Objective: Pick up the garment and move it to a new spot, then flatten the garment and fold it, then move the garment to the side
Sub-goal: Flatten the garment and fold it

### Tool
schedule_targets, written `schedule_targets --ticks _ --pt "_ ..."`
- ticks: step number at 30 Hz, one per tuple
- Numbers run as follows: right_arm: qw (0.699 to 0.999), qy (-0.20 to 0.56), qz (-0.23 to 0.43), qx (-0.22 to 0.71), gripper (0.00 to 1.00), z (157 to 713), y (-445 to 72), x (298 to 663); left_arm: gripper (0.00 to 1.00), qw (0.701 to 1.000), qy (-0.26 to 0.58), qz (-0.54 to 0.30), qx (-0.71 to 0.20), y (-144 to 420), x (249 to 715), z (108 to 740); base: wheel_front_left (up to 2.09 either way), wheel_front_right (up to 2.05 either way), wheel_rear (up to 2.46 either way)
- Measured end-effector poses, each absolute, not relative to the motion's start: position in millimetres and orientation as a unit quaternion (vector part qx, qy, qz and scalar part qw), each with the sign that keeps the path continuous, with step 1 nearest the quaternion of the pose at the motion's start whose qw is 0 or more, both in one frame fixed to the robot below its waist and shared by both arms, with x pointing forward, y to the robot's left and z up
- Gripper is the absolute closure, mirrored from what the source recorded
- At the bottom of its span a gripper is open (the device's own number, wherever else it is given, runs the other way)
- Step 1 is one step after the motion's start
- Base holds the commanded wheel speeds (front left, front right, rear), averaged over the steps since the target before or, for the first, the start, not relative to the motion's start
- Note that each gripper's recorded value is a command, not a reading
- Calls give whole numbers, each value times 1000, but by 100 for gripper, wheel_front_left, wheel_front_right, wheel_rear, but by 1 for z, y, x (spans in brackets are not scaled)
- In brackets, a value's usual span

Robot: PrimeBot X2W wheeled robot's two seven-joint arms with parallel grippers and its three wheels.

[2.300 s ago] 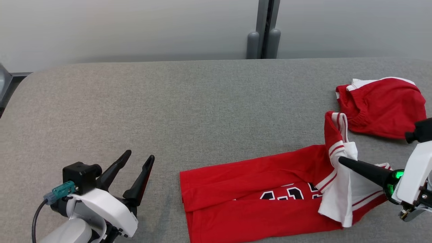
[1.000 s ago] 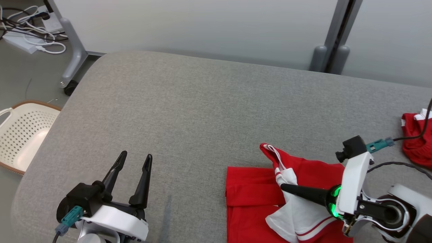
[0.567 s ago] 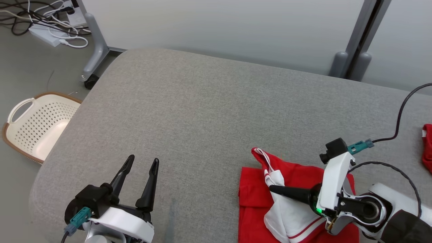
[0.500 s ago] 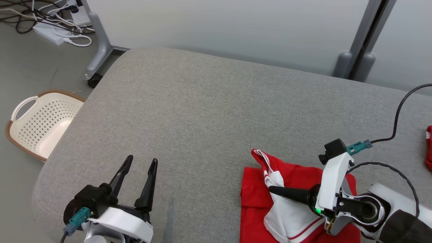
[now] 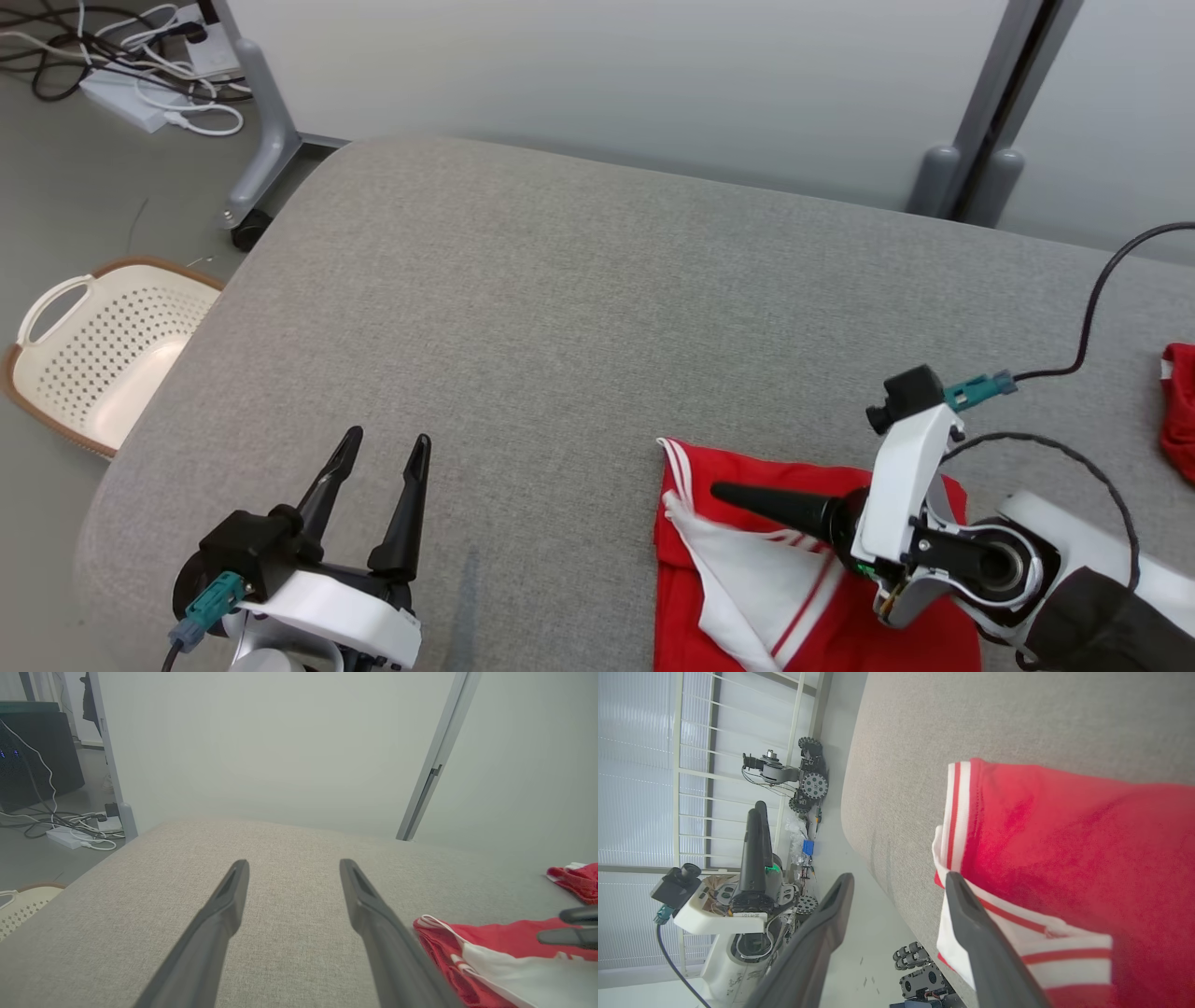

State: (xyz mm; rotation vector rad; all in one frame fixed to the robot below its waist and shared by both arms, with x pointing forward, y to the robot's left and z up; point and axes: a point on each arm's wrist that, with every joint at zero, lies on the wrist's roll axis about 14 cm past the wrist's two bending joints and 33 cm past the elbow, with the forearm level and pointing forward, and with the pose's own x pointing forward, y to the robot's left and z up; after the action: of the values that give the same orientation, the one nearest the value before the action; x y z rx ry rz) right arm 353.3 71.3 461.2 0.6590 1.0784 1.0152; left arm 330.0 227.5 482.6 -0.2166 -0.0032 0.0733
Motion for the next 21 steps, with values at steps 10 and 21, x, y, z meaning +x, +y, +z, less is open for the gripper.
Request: schedule_targets --ticks 10,21 --pt "776 323 425 336 0 522 27 399 0 994 -13 5 -110 211 342 490 0 0 0" --pt "847 254 350 311 0 502 -31 400 0 993 -27 -15 -111 198 349 499 0 0 0"
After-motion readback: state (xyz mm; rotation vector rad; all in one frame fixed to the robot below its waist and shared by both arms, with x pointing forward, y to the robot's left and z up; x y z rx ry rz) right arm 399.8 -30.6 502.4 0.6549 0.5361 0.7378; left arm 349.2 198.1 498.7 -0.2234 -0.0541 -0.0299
